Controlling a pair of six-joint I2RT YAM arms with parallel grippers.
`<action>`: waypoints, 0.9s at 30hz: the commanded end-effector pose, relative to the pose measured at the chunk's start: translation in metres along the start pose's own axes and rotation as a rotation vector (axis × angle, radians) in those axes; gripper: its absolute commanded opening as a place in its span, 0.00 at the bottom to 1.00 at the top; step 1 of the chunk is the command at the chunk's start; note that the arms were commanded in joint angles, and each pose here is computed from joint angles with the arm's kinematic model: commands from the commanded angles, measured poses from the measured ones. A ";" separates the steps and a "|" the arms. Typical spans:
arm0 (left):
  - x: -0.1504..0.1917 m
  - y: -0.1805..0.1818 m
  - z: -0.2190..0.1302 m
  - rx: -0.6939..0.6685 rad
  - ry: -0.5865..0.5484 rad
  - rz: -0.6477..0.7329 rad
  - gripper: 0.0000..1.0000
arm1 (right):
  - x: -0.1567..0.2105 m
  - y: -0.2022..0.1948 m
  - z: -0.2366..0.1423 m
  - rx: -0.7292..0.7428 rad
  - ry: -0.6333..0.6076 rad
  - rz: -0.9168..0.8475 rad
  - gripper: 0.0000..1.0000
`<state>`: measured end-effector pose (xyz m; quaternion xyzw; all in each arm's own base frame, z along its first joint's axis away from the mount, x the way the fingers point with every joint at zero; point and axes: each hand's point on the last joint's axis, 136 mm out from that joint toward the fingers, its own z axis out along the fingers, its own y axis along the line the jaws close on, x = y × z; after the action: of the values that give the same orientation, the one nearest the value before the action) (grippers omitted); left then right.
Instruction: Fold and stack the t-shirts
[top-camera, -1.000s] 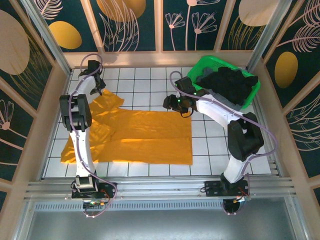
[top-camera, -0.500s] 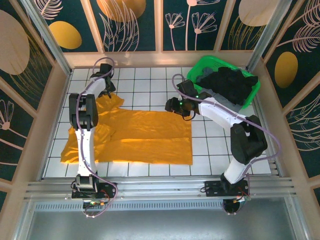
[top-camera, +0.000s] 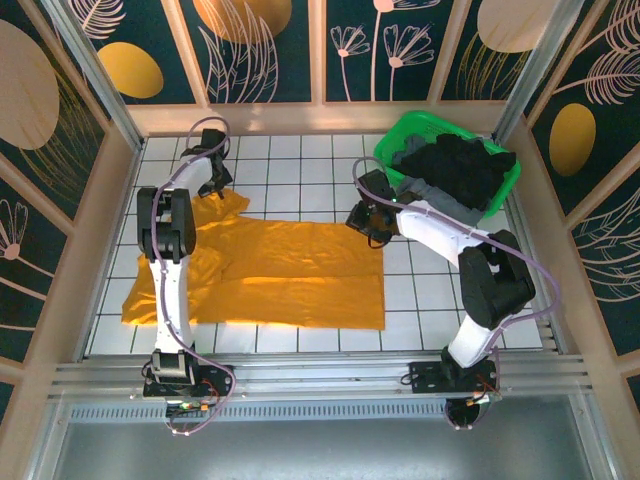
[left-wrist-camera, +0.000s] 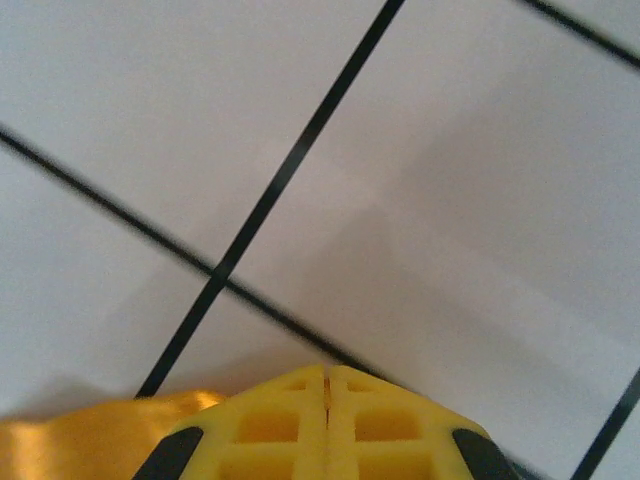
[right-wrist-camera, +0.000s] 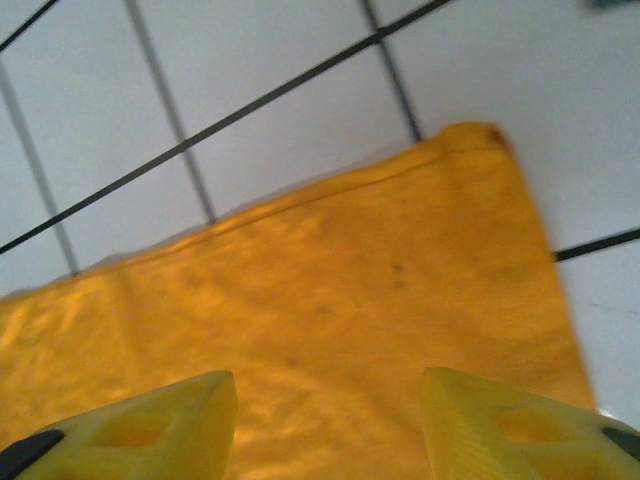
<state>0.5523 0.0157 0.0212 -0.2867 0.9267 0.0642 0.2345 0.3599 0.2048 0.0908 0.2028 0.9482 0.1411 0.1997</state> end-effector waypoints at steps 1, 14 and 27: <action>-0.009 0.015 -0.037 -0.010 -0.020 -0.038 0.00 | -0.016 -0.042 0.010 0.176 -0.089 0.125 0.50; 0.034 0.031 -0.071 0.081 0.051 -0.045 0.00 | -0.032 -0.037 0.055 0.070 -0.027 -0.274 0.48; 0.044 0.040 -0.090 0.097 0.066 -0.047 0.00 | -0.037 -0.046 0.078 0.085 0.056 -0.450 0.44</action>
<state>0.4652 0.0022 0.0649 -0.2918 0.9331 0.0121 0.2100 0.4032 0.1602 0.0209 0.0254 0.9785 0.0597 0.1957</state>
